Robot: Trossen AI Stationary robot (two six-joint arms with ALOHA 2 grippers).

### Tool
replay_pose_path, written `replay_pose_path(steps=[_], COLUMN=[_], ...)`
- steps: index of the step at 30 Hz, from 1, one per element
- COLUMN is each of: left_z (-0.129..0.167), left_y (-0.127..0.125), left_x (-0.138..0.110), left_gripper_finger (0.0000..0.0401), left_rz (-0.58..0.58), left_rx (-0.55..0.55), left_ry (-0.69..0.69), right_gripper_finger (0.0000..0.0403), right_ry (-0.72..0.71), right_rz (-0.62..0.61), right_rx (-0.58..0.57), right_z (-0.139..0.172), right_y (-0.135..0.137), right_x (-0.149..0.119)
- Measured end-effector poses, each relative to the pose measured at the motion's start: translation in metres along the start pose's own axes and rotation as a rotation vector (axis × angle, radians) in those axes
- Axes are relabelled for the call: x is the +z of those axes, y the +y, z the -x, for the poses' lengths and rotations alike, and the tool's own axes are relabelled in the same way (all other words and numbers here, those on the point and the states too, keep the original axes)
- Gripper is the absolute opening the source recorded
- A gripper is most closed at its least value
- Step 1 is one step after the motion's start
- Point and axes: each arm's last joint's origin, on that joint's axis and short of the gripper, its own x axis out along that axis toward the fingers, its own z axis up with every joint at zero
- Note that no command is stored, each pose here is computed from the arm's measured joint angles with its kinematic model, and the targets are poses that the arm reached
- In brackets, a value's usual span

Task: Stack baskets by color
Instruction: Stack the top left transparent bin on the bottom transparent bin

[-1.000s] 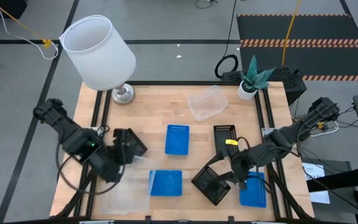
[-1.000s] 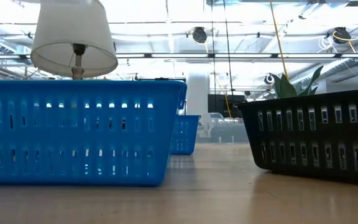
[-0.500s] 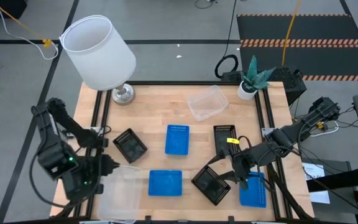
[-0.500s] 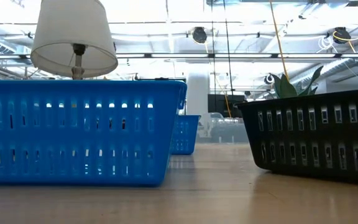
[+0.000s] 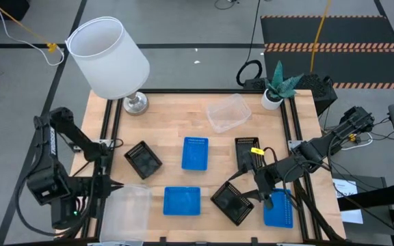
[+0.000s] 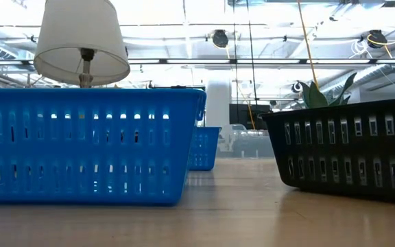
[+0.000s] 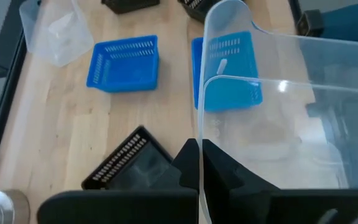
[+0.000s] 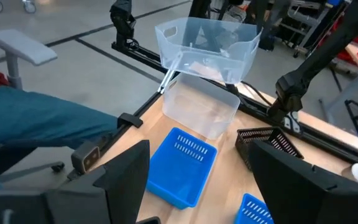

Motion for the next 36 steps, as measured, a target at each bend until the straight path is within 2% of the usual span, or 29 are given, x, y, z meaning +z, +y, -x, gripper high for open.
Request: replay_pose_path(steps=[4,16,24,36], left_z=[-0.008,-0.034,-0.056,-0.060], left_y=[0.005,0.024,0.021,0.022], left_x=[-0.016,-0.054,-0.079,-0.103], left_gripper_finger=[0.0001,0.0001,0.0001,0.0001], left_rz=[0.043,0.135,0.130,0.150], left_rx=[0.010,-0.116,-0.159,-0.186], left_ry=[0.009,-0.018,-0.010,0.004], right_gripper_finger=[0.0265,0.0265,0.0265,0.0265], right_ry=[-0.001,0.000,0.000,0.000], right_rz=[-0.001,0.029,0.019,0.019], right_rx=[0.003,0.004,0.004,0.004], right_z=[0.000,0.000,0.000,0.000], right_y=[0.001,0.001,0.001,0.001], right_x=[0.000,0.000,0.000,0.000])
